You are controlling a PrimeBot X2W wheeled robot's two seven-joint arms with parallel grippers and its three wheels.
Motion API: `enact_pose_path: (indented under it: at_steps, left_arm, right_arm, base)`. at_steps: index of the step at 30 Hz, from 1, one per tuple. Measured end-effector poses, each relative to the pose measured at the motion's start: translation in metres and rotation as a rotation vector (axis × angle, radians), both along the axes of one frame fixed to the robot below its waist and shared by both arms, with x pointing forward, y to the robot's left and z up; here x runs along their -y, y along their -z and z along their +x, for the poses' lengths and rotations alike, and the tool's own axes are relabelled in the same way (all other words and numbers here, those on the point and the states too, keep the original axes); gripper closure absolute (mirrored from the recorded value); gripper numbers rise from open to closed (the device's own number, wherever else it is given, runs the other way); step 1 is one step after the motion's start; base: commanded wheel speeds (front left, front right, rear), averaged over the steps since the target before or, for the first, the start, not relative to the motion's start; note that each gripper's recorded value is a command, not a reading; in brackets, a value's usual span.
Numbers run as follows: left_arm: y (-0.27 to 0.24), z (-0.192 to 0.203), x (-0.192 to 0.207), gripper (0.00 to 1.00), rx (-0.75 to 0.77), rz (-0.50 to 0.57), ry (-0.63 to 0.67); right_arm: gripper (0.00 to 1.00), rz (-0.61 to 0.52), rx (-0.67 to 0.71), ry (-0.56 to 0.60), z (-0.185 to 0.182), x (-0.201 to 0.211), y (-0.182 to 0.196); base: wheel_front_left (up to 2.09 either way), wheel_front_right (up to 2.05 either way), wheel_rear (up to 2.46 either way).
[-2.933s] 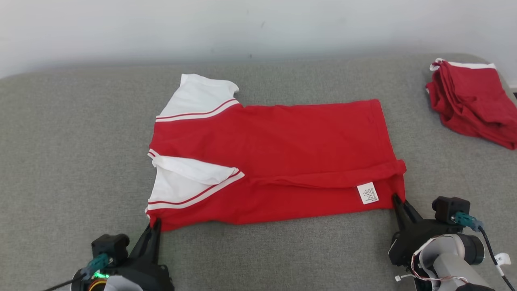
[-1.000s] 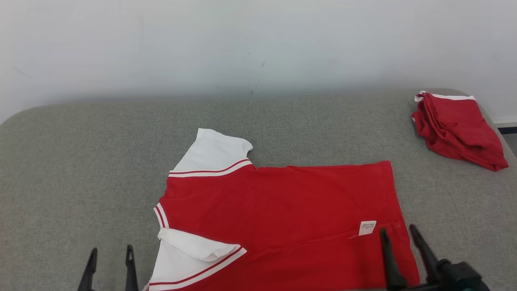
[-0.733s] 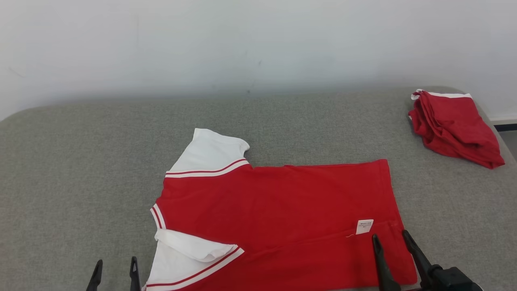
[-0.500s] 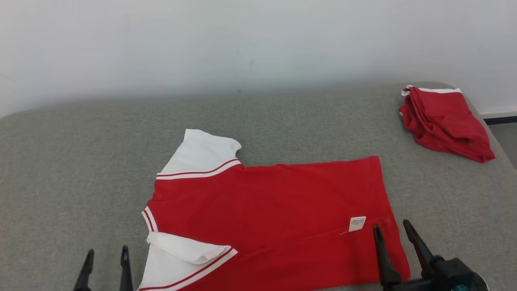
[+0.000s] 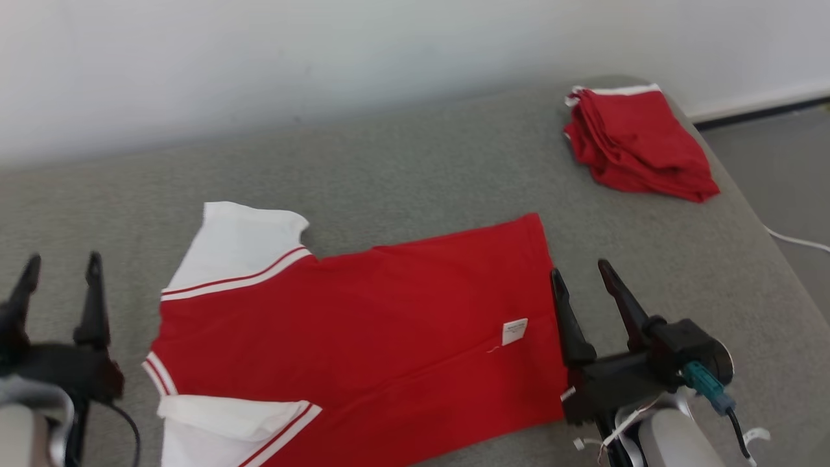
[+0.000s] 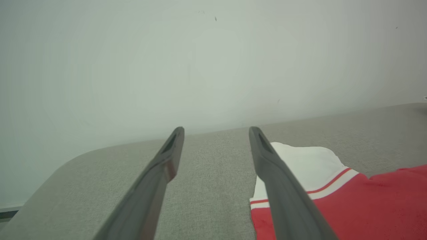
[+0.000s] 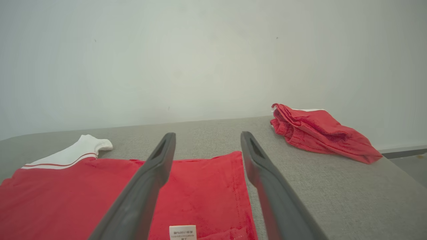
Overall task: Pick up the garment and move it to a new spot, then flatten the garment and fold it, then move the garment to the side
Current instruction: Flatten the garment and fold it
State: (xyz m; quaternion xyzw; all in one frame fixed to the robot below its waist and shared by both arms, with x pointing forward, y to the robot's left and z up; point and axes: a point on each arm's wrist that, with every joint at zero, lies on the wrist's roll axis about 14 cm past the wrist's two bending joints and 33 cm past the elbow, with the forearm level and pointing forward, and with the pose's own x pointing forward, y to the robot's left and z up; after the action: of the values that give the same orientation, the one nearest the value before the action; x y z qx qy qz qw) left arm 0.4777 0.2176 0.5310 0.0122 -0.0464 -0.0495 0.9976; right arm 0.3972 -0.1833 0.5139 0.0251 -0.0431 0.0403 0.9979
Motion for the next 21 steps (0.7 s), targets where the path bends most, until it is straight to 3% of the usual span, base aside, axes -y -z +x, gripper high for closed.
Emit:
enact_pose_path:
  at_steps: [5, 12, 21]
  left_arm:
    - [0.004, 0.056, 0.017, 0.0, -0.12, 0.013, 0.08]
    - [0.053, 0.107, 0.039, 0.0, -0.376, 0.047, 0.157]
    - [0.099, 0.132, 0.086, 0.0, -0.504, 0.057, 0.27]
  right_arm:
    - [0.0, -0.007, 0.001, 0.022, 0.019, 0.009, -0.004]
    - [0.0, -0.029, -0.022, 0.051, 0.041, 0.024, 0.002]
    - [0.0, -0.029, -0.107, 0.09, 0.043, 0.039, 0.033]
  base:
    - [0.0, 0.0, 0.0]
    - [0.0, 0.0, 0.0]
    - [0.0, 0.0, 0.0]
